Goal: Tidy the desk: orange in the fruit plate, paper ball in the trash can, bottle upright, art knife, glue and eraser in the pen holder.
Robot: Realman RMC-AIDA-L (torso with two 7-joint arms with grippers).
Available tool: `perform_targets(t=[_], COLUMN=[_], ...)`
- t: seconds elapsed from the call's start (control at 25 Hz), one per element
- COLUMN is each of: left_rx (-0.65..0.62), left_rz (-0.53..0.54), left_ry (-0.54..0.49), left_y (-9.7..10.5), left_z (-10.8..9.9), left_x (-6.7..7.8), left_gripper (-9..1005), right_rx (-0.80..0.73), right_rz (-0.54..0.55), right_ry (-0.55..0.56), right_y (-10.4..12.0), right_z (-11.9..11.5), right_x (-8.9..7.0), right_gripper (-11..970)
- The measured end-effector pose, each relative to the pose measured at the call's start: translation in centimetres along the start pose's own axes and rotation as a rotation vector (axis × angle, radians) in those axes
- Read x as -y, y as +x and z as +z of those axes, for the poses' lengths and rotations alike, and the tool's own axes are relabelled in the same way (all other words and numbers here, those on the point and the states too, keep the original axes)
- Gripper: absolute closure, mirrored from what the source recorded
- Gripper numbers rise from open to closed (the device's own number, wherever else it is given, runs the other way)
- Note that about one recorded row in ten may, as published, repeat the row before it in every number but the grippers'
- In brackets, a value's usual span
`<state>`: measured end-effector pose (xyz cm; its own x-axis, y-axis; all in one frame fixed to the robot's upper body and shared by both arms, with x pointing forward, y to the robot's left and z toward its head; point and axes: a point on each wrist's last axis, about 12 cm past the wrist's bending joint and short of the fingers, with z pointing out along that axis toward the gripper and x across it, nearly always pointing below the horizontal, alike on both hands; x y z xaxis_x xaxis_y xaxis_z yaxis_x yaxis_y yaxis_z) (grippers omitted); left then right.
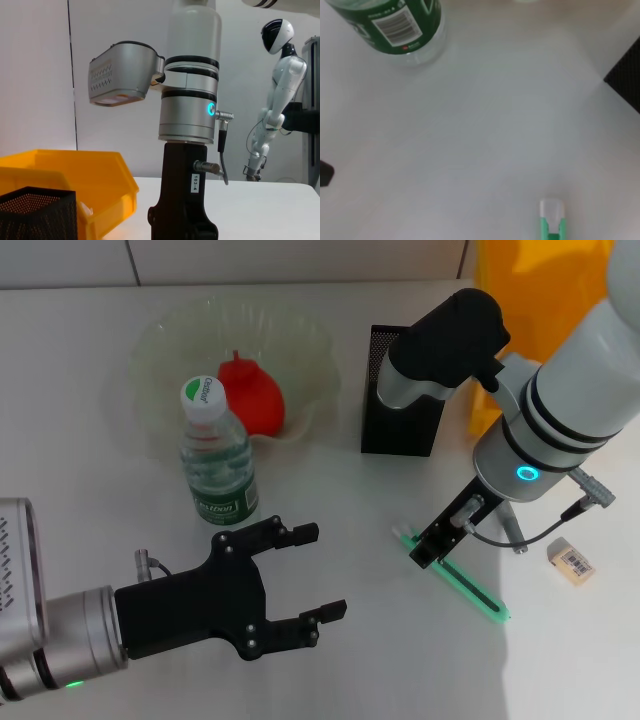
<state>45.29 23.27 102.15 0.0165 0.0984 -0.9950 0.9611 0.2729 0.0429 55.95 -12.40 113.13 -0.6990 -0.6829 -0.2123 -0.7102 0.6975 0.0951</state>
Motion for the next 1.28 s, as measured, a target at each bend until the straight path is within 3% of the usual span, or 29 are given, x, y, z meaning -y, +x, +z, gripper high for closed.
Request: perform_targets(t=[0.88,1.04,1.16,1.2,1.24,1.28], left_rx=[0.002,0.004,0.006,0.006,0.006,0.006], left_rz=[-0.005,-0.007,-0.005,-0.005,-0.004,-0.003], left_ry=[0.003,0.005,0.009,0.009,0.008,0.008], left_y=[-0.1,-0.1,-0.3,-0.3,-0.3,-0.3], left_z=[-0.1,-0.1,-0.2,-0.2,-0.2,-0.2], left_x=[0.0,0.0,-0.1,-0.1,-0.1,-0.1], left_gripper=[212,213,213,213,213,213], right_rx=[-0.015,0.072,0.206,0.206,0.31,0.31], right_rz=[-0.016,-0.015,0.028,0.028,0.068,0.068], right_ry=[-0.002,-0.007,-0.002,-0.002,0.006,0.006], right_y=[-0.1,-0.1,0.2,0.2,0.8,0.8], right_z=[0.8,-1.4,-4.7,-4.7,-7.0,-7.0], right_x=[0.0,-0.1,0.8,0.8,1.7,1.7], right_gripper=[742,816,827,830,832,834])
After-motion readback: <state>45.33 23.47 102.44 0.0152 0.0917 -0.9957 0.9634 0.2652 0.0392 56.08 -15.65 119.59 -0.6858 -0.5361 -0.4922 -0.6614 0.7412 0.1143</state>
